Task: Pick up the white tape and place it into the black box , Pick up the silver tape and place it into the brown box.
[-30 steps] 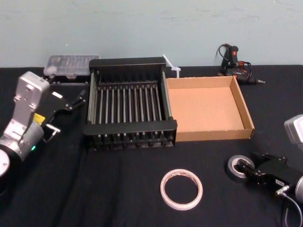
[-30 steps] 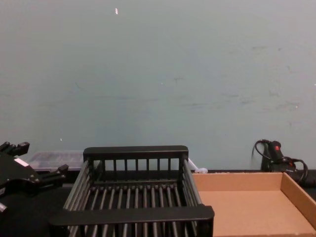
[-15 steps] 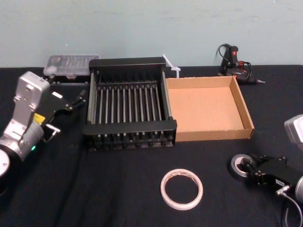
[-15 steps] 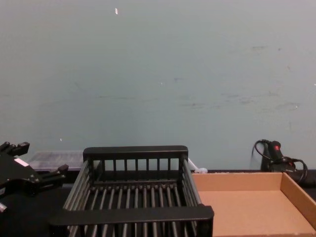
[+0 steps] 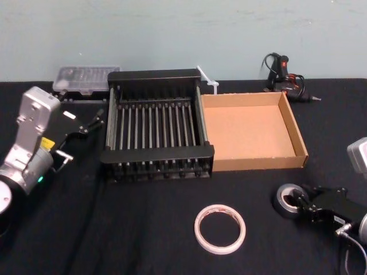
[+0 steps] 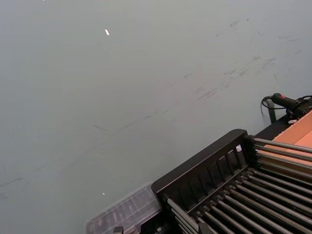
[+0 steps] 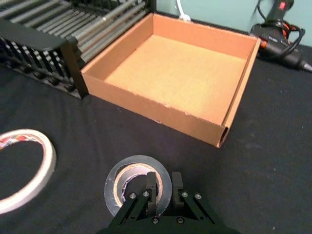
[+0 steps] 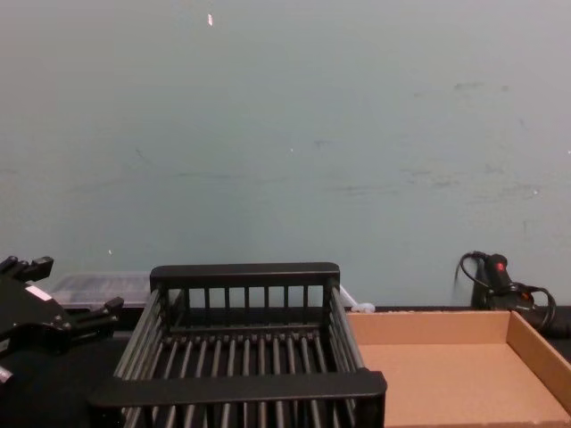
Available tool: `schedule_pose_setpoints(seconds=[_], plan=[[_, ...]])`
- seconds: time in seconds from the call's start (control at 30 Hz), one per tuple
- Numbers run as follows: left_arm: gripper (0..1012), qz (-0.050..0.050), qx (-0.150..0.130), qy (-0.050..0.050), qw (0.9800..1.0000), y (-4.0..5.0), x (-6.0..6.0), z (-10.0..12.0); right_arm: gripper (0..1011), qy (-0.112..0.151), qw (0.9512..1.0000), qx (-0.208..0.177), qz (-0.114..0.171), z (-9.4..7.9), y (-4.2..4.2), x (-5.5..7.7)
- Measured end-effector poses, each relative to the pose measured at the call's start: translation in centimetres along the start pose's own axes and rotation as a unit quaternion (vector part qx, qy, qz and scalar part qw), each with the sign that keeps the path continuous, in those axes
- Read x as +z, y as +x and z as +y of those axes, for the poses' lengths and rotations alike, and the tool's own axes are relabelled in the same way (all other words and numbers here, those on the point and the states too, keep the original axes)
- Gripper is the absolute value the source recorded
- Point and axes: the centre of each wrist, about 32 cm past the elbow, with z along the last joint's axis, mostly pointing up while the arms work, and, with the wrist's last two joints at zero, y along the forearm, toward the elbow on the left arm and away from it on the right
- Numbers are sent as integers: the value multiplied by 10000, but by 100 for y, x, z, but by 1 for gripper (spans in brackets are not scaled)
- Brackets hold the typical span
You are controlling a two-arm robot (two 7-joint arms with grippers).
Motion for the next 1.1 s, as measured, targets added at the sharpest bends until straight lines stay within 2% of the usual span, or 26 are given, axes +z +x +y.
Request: schedule_pose_setpoints(seconds=[0.27,0.57,0.77,1.1], plan=[[1001,0,0,0,10000,0,0,0,199,263,9996,77,77,-53,10,88],[1001,0,0,0,10000,0,0,0,198,573,9982,-116,120,4,62,231],[1001,0,0,0,10000,0,0,0,199,765,9965,-318,108,148,131,355],[1001,0,0,0,10000,0,0,0,199,876,9949,-478,160,381,200,461]])
